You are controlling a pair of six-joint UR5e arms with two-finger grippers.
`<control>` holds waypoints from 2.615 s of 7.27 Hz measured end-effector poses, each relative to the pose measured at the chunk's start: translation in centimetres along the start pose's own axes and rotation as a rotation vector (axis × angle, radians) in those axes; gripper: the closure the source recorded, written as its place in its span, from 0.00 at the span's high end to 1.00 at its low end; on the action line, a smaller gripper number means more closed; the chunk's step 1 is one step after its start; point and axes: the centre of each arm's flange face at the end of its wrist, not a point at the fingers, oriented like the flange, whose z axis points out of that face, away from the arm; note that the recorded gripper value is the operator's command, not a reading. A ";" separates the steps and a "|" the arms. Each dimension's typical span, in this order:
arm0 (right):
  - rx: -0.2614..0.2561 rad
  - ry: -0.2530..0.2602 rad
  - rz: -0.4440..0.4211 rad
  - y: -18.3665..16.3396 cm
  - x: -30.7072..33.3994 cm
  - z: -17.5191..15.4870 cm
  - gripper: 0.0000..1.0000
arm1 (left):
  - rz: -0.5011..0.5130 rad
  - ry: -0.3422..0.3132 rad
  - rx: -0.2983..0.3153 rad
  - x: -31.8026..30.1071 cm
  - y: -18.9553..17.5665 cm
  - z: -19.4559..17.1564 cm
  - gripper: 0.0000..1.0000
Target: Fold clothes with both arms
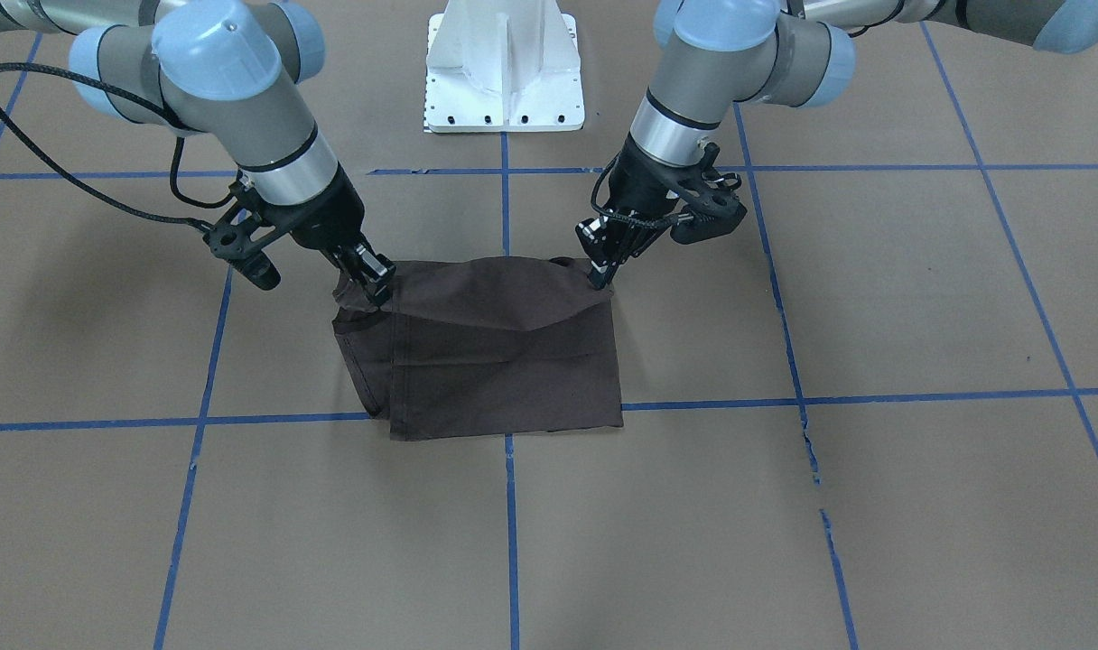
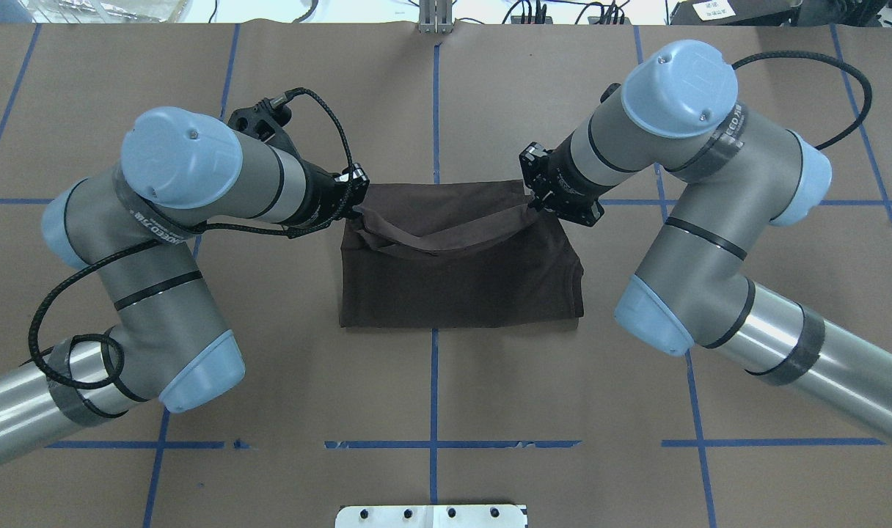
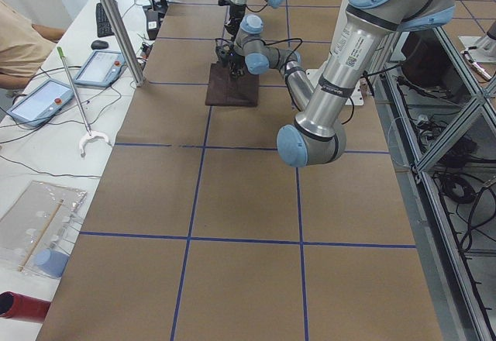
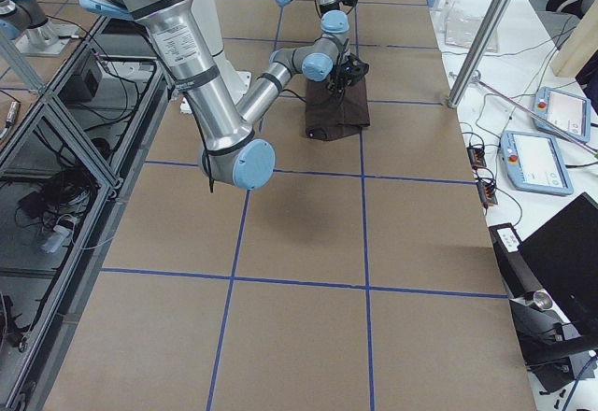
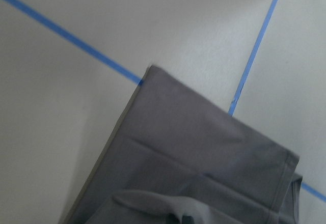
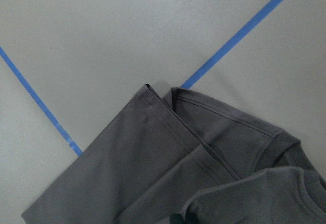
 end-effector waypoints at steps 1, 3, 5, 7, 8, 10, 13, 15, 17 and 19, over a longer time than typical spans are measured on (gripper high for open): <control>0.016 0.018 -0.030 -1.8 -2.6 2.4 0.99 | 0.016 -0.001 0.028 0.2 -2.4 3.0 0.99; 0.040 0.001 -0.114 -8.3 -6.9 7.2 1.00 | 0.110 0.002 0.137 0.3 -9.7 9.7 1.00; -0.005 -0.027 -0.155 -14.4 -8.8 4.9 1.00 | 0.175 0.030 0.167 0.2 -14.0 8.5 1.00; -0.036 -0.047 -0.166 -16.5 -7.2 2.6 1.00 | 0.212 0.073 0.143 -1.9 -13.7 4.8 1.00; -0.041 -0.050 -0.184 -18.5 -3.7 1.4 1.00 | 0.274 0.075 0.121 -4.5 -13.2 2.4 1.00; -0.016 -0.015 -0.357 -26.1 6.8 -0.8 1.00 | 0.569 -0.018 0.101 -13.4 -14.6 -1.0 1.00; 0.011 0.096 -0.649 -39.2 25.2 -6.1 1.00 | 0.928 -0.167 0.064 -27.3 -23.5 -9.6 1.00; -0.035 0.200 -0.779 -44.5 34.4 -10.1 1.00 | 0.963 -0.205 -0.029 -36.3 -29.2 -17.1 1.00; -0.089 0.234 -0.806 -45.7 38.6 -12.5 1.00 | 0.825 -0.265 -0.146 -42.5 -30.6 -21.0 1.00; -0.105 0.237 -0.803 -45.4 40.1 -12.8 1.00 | 0.755 -0.275 -0.199 -45.4 -30.3 -21.6 1.00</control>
